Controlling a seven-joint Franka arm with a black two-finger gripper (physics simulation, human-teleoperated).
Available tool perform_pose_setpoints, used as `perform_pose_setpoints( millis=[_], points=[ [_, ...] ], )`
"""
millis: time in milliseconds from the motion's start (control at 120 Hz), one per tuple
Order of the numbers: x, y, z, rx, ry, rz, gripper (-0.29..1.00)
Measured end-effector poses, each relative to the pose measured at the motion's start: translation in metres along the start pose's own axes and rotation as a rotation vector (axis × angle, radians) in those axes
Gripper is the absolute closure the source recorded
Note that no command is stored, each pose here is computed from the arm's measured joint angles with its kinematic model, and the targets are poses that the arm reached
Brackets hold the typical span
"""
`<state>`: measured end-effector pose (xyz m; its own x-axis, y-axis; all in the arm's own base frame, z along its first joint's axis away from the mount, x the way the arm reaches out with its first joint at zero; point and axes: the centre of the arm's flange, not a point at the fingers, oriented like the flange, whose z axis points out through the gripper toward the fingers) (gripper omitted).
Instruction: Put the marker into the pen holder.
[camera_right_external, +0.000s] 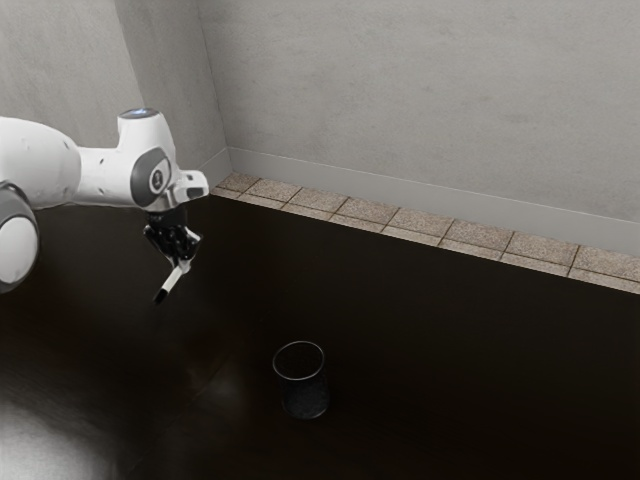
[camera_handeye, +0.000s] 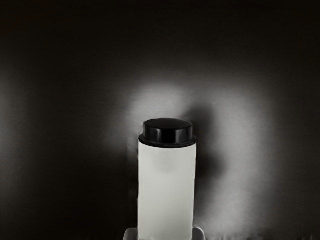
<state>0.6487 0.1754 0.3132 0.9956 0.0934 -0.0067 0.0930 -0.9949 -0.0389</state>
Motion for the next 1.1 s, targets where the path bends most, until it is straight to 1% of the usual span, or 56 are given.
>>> perform_pose_setpoints(
  millis=[133,250,383,500,583,750,1100],
  points=[
    [-0.022,0.04,-0.062,-0.035,0.146,0.052,0.74],
    [-0.057,0.091,-0.11,-0.059,0.288,0.127,0.74],
    [-0.09,0.151,-0.14,-0.069,0.43,0.225,0.75],
    [-0.119,0.196,-0.156,-0.074,0.518,0.307,0.75],
    [-0.129,0.208,-0.156,-0.073,0.548,0.328,0.75],
    [-0.142,0.257,-0.157,-0.087,0.587,0.418,0.75],
    [-0.167,0.314,-0.136,-0.11,0.57,0.536,0.73]
  ],
)
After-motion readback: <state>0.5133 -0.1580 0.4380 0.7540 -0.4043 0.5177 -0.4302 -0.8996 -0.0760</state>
